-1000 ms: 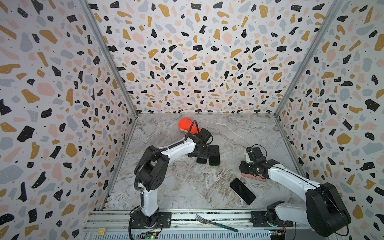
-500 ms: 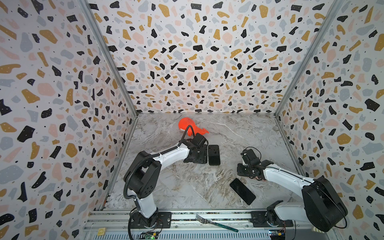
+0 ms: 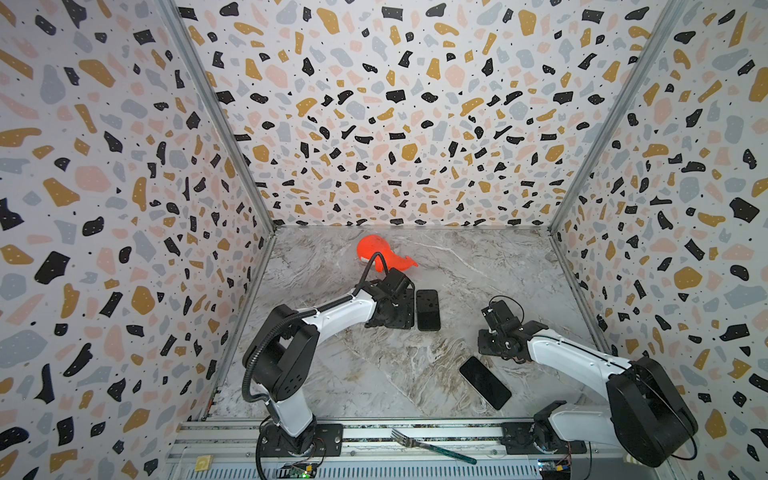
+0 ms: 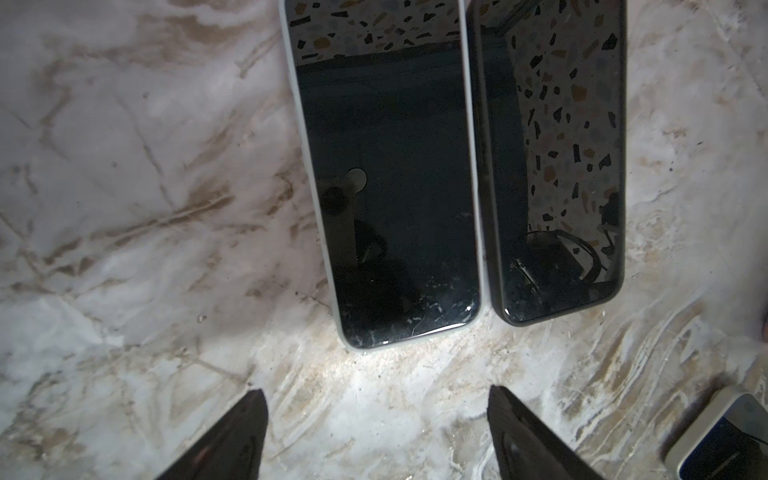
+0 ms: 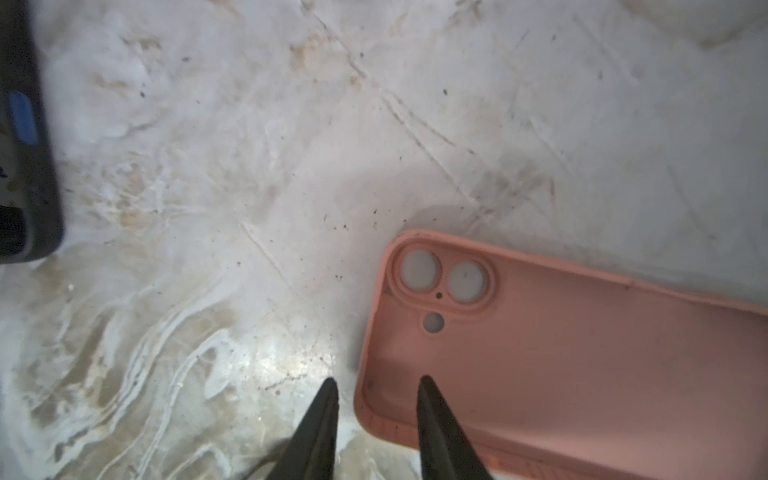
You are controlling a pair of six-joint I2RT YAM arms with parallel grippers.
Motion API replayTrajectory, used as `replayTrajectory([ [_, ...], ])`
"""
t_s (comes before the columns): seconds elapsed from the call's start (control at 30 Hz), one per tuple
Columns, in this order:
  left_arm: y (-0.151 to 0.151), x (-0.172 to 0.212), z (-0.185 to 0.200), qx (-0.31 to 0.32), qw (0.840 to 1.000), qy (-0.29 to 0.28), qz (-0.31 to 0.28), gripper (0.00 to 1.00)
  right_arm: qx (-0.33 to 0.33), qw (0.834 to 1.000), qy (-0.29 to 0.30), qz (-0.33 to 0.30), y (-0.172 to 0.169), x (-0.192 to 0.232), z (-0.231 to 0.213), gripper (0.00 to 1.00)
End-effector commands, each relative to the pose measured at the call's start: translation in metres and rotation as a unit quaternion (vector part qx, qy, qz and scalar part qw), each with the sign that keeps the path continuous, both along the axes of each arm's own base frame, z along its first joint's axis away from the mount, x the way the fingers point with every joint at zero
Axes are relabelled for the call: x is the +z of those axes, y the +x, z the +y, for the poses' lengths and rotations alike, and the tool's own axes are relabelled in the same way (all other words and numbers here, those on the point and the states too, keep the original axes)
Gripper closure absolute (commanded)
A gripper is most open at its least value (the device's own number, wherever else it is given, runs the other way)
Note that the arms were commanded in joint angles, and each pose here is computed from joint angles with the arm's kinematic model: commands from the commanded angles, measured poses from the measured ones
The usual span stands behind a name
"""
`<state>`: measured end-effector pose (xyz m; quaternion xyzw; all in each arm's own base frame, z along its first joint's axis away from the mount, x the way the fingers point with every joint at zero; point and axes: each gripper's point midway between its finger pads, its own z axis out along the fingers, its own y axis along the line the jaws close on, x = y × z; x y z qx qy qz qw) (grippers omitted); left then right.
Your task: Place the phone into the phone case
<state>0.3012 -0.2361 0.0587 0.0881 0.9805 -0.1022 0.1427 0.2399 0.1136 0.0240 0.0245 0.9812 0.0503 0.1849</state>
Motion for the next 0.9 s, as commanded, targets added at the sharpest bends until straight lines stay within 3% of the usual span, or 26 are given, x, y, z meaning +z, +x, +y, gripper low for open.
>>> replayTrajectory([
  [0.0,-0.001,0.004,0.001,0.000,1.000,-0.009,-0.005,0.16,0.002,1.000,-0.011,0.010,-0.004,-0.009,-0.003,0.72],
  [0.27,-0.005,0.002,0.006,0.004,1.000,-0.005,-0.006,0.16,0.012,1.000,0.003,0.007,-0.001,0.000,0.004,0.99],
  [0.53,-0.016,0.001,0.012,0.016,1.000,-0.021,-0.007,0.16,0.021,1.000,0.007,-0.003,0.003,0.032,0.018,1.00],
  [0.73,-0.027,0.005,0.029,0.025,0.999,-0.031,-0.018,0.16,0.040,0.998,0.046,-0.023,-0.005,0.077,0.065,1.00],
  [0.87,-0.034,0.007,0.043,0.022,0.999,-0.031,-0.020,0.16,0.047,0.995,0.090,-0.005,-0.027,0.085,0.106,1.00],
])
